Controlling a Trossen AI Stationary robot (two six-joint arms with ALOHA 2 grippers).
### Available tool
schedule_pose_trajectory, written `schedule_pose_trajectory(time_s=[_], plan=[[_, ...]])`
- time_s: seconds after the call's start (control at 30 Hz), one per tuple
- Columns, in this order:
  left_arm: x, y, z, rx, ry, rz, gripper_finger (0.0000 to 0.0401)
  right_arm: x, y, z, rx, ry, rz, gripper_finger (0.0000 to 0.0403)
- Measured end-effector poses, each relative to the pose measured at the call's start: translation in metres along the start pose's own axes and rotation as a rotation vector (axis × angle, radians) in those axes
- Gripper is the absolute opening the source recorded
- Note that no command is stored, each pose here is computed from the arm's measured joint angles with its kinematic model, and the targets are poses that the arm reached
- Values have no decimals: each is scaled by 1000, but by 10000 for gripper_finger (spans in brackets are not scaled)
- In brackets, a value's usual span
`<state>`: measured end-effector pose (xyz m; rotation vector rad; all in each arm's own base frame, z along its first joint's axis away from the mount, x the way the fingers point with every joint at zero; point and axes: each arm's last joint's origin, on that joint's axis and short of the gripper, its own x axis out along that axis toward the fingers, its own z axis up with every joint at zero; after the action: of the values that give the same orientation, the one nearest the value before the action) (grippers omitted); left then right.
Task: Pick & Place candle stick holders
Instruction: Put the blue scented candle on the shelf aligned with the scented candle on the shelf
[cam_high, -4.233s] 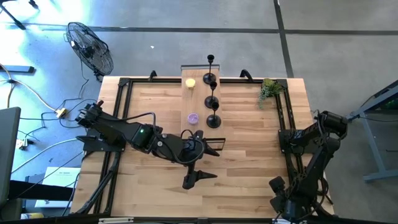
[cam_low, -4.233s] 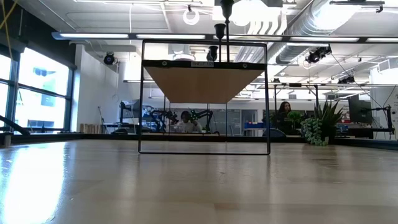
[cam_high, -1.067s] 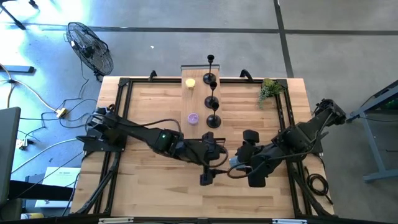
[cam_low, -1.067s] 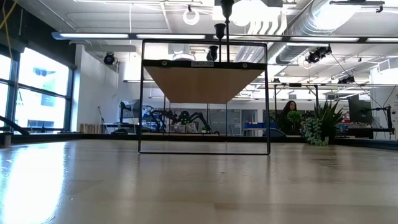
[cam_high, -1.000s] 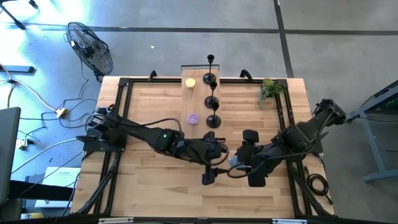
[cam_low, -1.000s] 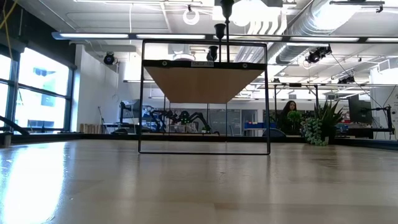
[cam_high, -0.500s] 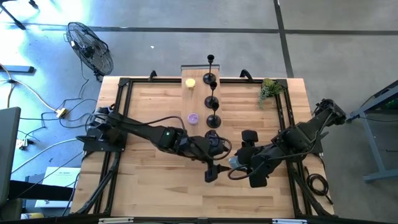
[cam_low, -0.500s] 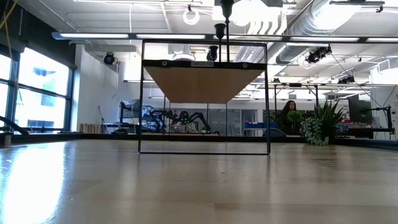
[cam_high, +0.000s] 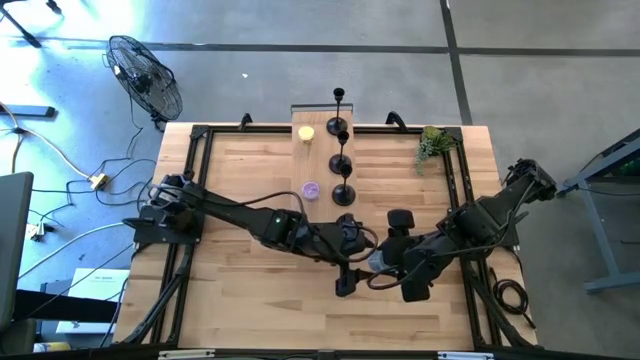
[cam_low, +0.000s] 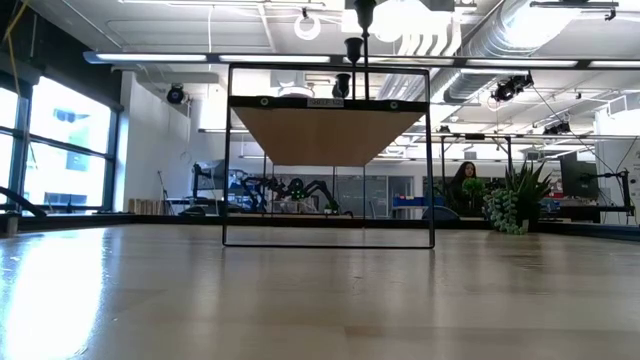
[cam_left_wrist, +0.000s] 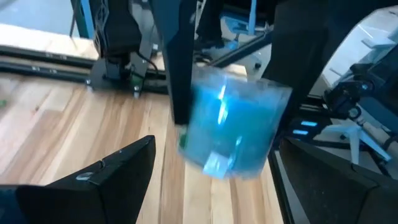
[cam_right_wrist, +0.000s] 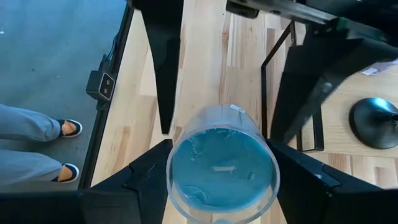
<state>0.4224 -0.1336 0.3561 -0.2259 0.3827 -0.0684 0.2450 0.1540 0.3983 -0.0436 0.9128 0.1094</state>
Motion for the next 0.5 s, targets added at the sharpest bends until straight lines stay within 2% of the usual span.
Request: schedule_pose_trajectory(time_s=[0.5], plan=[[1,2,5,-3,-23,-48,337,0,0,1,-14,-13,3,225]])
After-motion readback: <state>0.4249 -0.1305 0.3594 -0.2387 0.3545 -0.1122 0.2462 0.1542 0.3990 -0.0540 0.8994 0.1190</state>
